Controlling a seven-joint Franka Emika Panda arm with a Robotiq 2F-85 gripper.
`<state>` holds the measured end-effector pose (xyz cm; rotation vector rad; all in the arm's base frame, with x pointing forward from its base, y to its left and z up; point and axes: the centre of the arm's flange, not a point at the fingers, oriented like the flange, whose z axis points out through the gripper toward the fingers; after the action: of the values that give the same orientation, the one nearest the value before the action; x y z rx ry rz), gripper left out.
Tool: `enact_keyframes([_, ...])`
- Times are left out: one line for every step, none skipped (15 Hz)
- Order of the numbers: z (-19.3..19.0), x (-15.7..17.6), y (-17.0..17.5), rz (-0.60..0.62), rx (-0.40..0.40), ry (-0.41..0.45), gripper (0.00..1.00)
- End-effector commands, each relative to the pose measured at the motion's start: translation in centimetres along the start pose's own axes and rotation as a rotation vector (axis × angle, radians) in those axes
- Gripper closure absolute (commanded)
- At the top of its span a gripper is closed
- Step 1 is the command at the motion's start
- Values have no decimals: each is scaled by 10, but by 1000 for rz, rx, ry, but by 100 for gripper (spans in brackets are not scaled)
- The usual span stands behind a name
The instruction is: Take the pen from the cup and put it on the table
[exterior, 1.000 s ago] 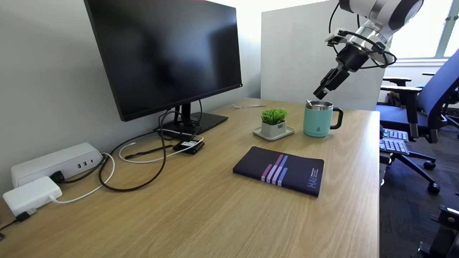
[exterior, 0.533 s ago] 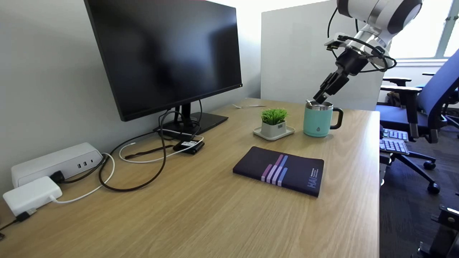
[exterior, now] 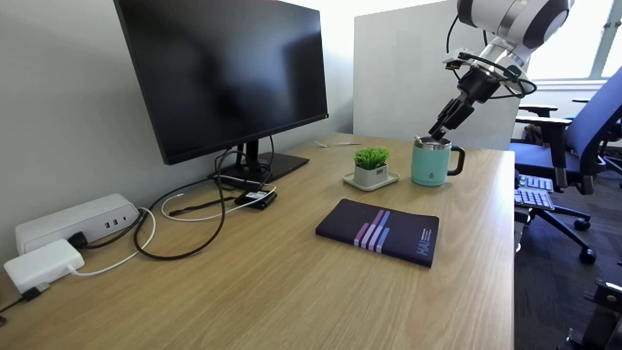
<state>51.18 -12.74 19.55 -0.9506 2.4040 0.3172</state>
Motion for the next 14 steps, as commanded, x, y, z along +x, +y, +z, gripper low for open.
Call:
enact_keyframes([6,-3,-10,-26,13,-3,52])
enact_keyframes([6,-5,-11,-28,14,-4,54])
enact_keyframes([7,-6,-12,-31,15,-4,60])
enact_keyframes([7,-7,-13,-33,17,-6,62])
enact_keyframes([7,-8,-13,-35,19,-7,59])
enact_keyframes([6,-9,-13,-37,20,-8,60])
enact_keyframes([6,-10,-14,-38,21,-10,58])
enact_keyframes([6,-11,-14,-39,21,-11,55])
enact_keyframes([7,-11,-13,-40,21,-13,53])
enact_keyframes([7,-12,-13,-41,21,-13,54])
enact_keyframes([8,-12,-12,-42,20,-14,53])
enact_keyframes([10,-12,-12,-43,18,-15,55])
enact_keyframes([11,-12,-12,-44,16,-16,62])
enact_keyframes([13,-12,-11,-44,14,-16,61])
